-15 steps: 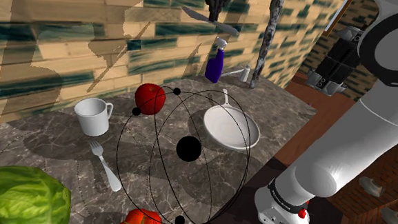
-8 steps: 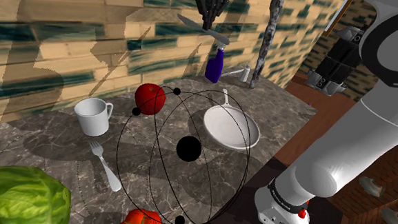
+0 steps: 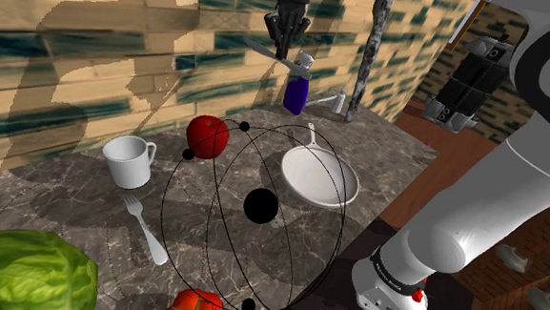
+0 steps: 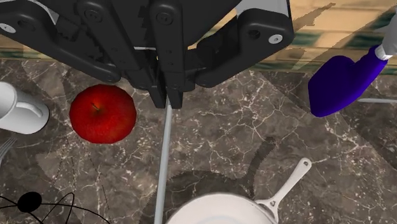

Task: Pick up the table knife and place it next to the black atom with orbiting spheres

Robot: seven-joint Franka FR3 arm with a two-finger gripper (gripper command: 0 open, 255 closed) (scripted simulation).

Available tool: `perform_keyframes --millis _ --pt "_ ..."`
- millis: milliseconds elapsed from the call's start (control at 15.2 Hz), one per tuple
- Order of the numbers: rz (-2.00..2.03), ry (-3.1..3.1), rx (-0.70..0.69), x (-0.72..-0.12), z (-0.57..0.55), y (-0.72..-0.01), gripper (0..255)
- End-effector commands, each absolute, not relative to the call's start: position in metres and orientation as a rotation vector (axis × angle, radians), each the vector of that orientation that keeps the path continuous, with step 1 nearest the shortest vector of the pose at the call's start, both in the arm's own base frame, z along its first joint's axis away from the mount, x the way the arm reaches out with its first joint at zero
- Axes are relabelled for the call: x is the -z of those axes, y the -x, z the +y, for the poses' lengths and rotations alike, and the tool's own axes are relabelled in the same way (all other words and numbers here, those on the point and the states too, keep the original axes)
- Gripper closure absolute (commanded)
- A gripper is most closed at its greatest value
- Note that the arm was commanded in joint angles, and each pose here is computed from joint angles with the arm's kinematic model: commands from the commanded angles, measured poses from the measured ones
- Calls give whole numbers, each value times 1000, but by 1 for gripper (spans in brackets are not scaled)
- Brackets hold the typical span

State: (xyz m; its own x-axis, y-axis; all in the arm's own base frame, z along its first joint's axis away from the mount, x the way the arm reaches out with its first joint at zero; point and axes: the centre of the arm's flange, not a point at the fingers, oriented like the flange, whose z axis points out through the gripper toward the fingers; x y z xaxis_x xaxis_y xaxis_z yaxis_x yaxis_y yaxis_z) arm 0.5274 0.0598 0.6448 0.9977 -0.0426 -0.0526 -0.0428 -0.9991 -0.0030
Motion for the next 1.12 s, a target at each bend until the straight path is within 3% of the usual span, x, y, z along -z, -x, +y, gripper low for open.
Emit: perform_keyframes --millis 0,1056 --pt "67 3136 -81 -634 59 -528 255" --pt "67 3136 -81 -550 59 -528 255"
